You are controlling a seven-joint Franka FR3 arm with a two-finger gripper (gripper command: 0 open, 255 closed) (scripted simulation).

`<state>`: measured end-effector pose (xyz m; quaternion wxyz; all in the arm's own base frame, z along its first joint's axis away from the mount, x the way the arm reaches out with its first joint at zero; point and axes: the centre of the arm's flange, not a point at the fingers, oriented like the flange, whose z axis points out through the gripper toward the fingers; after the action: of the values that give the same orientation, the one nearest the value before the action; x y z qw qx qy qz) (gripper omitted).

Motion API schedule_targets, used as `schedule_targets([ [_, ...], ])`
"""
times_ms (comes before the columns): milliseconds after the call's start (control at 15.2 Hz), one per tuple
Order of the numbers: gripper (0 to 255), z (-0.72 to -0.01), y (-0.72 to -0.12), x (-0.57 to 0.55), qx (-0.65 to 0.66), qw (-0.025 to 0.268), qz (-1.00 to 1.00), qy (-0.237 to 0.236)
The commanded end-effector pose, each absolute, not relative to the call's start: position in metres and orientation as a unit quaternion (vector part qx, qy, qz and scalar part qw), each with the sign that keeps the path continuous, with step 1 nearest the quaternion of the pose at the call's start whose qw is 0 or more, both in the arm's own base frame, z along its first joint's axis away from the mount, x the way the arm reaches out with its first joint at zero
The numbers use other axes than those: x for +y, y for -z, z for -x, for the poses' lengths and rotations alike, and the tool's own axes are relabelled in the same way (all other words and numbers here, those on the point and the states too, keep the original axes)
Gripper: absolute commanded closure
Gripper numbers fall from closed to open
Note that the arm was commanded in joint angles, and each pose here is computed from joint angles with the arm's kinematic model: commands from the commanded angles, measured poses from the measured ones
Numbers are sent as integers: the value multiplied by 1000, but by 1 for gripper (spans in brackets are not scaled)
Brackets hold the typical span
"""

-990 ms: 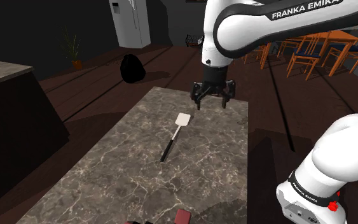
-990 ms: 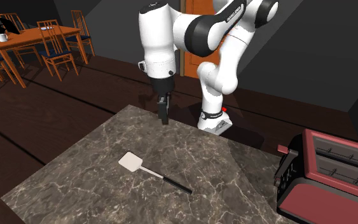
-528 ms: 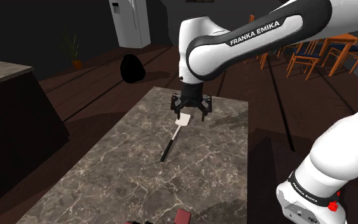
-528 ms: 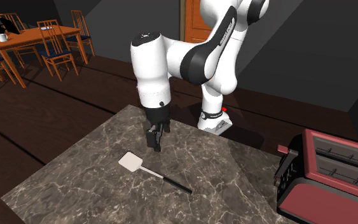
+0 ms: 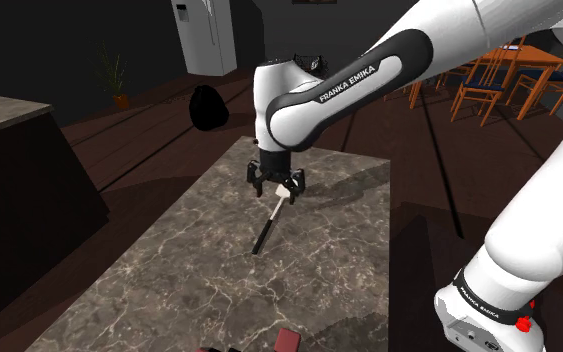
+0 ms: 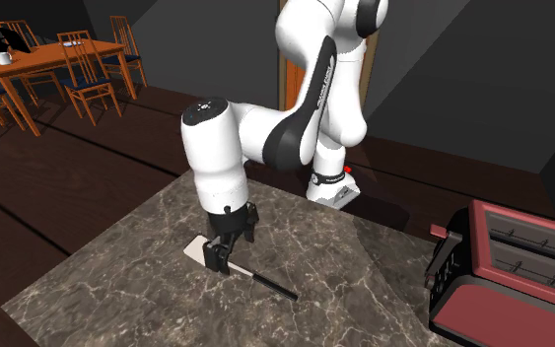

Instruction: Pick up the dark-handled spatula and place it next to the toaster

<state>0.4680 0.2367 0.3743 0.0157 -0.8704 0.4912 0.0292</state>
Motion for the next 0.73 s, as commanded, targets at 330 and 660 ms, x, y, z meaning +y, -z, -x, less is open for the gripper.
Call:
schedule_targets([
  [330,0,-469,-338,240,494,16,869,-29],
  [660,0,-469,-338,240,494,16,869,-29],
])
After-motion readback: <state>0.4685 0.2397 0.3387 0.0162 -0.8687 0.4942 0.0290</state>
